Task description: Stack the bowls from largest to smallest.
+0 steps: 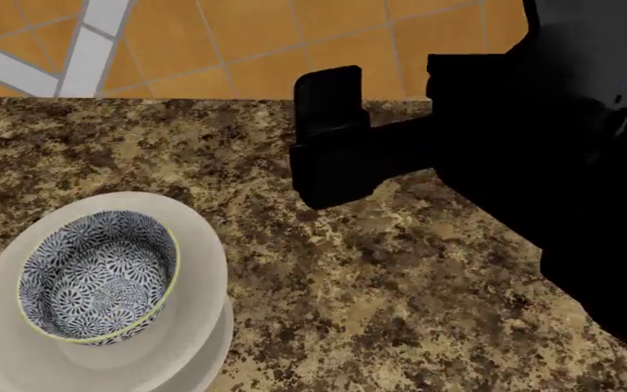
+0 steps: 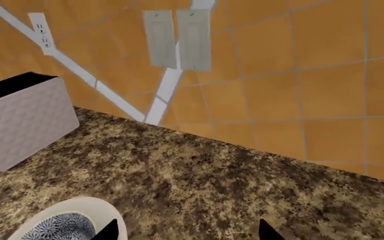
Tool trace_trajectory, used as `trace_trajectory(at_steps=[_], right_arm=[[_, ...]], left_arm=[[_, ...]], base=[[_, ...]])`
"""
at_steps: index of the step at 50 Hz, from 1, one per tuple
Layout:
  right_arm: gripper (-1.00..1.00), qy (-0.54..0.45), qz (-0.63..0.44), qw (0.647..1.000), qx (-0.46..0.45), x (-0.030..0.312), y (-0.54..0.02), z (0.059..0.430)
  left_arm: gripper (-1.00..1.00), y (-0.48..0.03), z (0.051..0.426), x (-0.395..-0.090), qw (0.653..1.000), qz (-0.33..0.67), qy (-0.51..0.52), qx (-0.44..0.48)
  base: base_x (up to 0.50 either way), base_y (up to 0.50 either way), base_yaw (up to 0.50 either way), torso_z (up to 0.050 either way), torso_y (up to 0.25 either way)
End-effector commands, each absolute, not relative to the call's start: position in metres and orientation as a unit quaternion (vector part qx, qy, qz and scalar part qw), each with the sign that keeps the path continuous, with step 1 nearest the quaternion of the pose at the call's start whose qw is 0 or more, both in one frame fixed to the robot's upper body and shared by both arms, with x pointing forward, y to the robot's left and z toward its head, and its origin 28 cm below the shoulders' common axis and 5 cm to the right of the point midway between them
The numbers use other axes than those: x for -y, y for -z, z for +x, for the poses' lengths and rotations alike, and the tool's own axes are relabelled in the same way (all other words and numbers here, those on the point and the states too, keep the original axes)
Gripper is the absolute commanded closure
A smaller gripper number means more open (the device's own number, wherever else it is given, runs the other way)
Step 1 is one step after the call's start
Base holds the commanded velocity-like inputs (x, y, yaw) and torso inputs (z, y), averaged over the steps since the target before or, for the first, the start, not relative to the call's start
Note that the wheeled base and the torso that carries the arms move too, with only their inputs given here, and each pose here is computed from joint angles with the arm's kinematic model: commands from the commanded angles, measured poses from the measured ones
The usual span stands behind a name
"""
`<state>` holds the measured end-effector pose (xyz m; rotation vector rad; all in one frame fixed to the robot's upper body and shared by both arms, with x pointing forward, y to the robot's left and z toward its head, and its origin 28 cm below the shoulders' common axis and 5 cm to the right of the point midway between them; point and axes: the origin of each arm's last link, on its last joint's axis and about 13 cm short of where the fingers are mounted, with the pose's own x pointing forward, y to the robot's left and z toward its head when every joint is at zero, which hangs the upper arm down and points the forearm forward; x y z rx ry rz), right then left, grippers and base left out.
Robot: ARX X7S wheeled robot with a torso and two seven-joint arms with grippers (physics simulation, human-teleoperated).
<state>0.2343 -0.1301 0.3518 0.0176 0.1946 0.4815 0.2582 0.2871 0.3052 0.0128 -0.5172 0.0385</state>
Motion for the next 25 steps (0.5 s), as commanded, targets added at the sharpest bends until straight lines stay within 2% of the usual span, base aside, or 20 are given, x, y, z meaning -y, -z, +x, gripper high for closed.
trace_trajectory(at_steps=[1,25], right_arm=[[-1.0,-0.206,0.023,0.977,-0.051,0.15,-0.359,0.203],[-1.0,-0.147,0.038,0.988,-0.005,0.175,-0.361,0.161]], left_arm=[[-1.0,-0.313,0.247,-0.303,0.961,-0.004,-0.038,0.275],[-1.0,-0.316,0.197,-0.33,0.95,-0.002,-0.086,0.299]], base=[[0.0,0.0,0.0,0.0,0.0],[0.0,0.0,0.0,0.0,0.0]])
